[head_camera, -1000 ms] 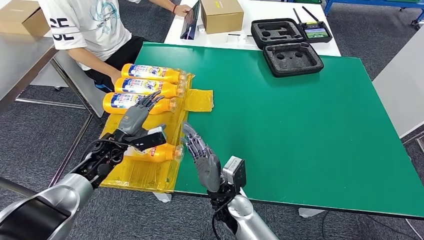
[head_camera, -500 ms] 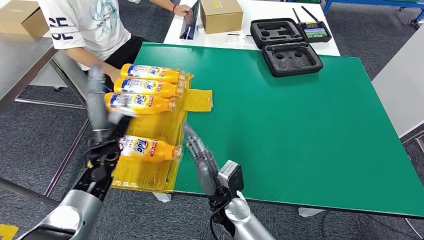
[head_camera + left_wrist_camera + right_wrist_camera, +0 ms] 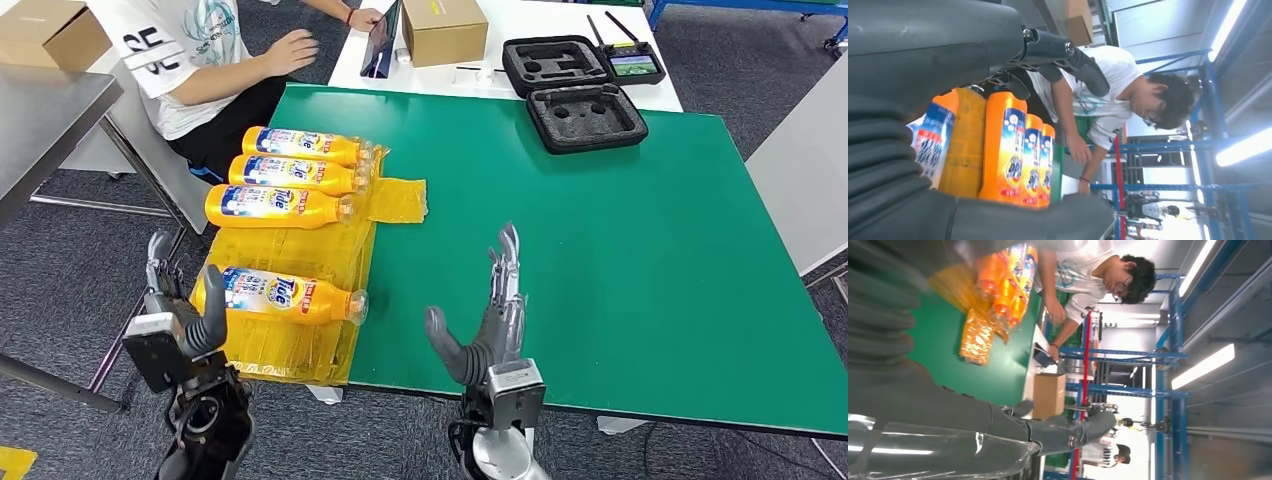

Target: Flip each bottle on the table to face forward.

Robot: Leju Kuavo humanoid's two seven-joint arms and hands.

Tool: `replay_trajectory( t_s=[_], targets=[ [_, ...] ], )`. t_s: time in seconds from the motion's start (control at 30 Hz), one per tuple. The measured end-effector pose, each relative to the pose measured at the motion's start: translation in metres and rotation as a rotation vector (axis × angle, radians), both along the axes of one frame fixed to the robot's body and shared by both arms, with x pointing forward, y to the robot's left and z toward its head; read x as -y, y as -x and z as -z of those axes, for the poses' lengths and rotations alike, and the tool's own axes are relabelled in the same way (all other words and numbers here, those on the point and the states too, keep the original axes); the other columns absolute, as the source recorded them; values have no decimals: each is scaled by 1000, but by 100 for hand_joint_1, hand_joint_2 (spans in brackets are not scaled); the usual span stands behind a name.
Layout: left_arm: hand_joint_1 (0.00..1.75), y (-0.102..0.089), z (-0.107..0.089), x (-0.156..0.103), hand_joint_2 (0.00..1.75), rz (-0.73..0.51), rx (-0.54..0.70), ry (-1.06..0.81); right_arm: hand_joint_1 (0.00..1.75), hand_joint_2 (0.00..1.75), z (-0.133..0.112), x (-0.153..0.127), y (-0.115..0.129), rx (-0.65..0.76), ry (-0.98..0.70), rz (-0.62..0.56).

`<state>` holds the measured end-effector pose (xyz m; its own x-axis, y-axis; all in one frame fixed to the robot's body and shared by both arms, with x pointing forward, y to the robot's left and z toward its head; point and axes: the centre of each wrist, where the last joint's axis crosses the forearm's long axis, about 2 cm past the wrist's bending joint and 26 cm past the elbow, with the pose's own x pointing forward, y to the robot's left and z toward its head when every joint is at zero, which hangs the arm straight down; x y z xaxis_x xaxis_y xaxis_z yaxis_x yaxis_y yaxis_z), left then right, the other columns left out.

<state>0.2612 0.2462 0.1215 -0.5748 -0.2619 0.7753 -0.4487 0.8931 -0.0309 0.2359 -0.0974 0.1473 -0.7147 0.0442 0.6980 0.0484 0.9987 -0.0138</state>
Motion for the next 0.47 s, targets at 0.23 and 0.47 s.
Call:
replay_trajectory(
  t_s=[0.23,0.47],
  targets=[
    [70,26,-10,20,175,10,52,-73,123,175,11,1,10,-57,-15,-39],
    [161,38,-11,32,175,55,67,-111,59,175,21,1,18,-99,-13,-65]
  ],
)
